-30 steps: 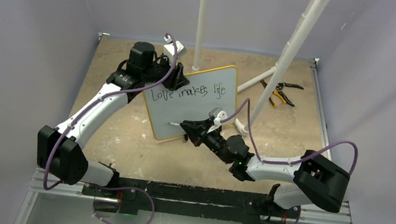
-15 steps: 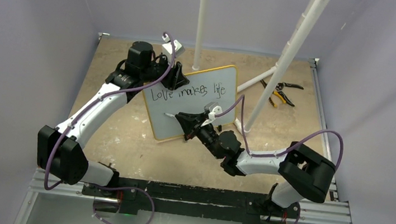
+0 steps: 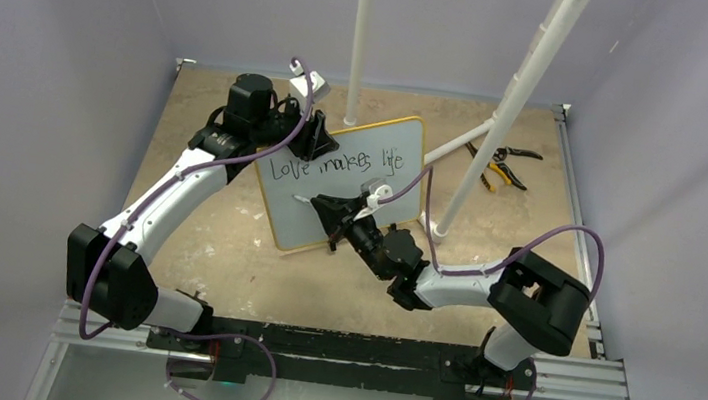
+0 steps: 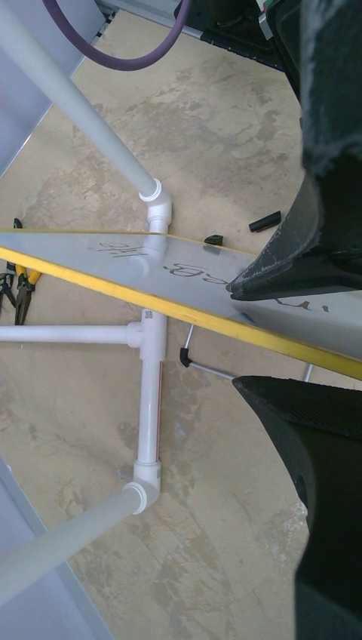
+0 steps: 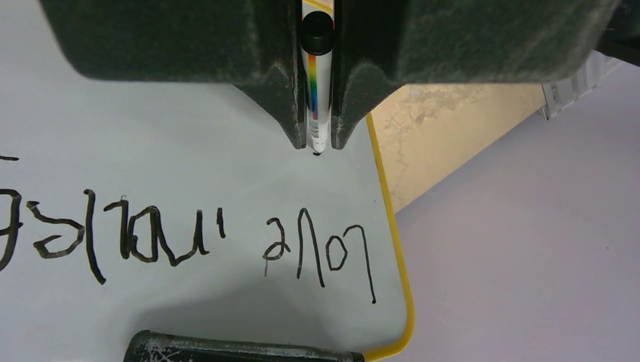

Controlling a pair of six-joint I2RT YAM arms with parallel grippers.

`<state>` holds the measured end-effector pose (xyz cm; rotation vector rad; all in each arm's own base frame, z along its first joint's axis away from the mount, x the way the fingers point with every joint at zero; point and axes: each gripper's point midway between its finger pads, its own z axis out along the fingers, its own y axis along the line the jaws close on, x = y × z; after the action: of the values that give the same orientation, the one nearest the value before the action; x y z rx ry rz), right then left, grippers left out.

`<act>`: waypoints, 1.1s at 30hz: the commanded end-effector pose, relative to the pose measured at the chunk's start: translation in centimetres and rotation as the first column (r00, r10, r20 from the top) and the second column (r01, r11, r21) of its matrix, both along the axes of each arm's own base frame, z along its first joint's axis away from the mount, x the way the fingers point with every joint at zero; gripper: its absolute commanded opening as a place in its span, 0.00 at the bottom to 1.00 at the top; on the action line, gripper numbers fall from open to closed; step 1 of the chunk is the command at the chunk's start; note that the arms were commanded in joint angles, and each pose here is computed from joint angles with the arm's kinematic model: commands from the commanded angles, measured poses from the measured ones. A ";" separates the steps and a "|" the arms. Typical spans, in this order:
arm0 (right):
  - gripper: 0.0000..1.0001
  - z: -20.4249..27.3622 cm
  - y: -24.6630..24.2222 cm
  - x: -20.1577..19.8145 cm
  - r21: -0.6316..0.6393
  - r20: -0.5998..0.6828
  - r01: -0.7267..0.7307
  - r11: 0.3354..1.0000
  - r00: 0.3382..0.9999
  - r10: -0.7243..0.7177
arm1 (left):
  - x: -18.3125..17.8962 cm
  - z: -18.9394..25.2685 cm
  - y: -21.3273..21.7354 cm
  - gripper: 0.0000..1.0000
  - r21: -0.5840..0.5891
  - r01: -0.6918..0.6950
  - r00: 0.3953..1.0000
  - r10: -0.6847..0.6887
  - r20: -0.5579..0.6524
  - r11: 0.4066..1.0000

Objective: Write a sentence on the whiteboard

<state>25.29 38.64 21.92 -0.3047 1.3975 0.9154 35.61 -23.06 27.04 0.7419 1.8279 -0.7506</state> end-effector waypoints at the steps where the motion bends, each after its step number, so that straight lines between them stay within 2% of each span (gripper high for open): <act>1: 0.00 1.0 0.6 0.3 0.012 0.017 0.006 1.000 1.000 -0.007 | -0.5 -0.2 -0.2 0.08 -0.025 0.024 1.000 -0.024 -0.018 0.999; 24: 0.00 -1.8 -1.4 0.1 -0.039 -0.046 0.052 0.998 0.998 -0.054 | -0.3 0.0 -0.1 0.08 -0.032 0.019 1.000 -0.019 -0.016 0.999; 33: 0.00 -1.8 0.7 -0.6 -0.039 -0.035 -0.033 0.999 0.999 0.032 | -0.3 -0.1 -0.1 0.08 -0.031 0.018 1.000 -0.018 -0.020 0.999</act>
<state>24.74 38.28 19.09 -0.3354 1.4772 0.8913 35.80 -22.92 27.09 0.7344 1.8182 -0.7596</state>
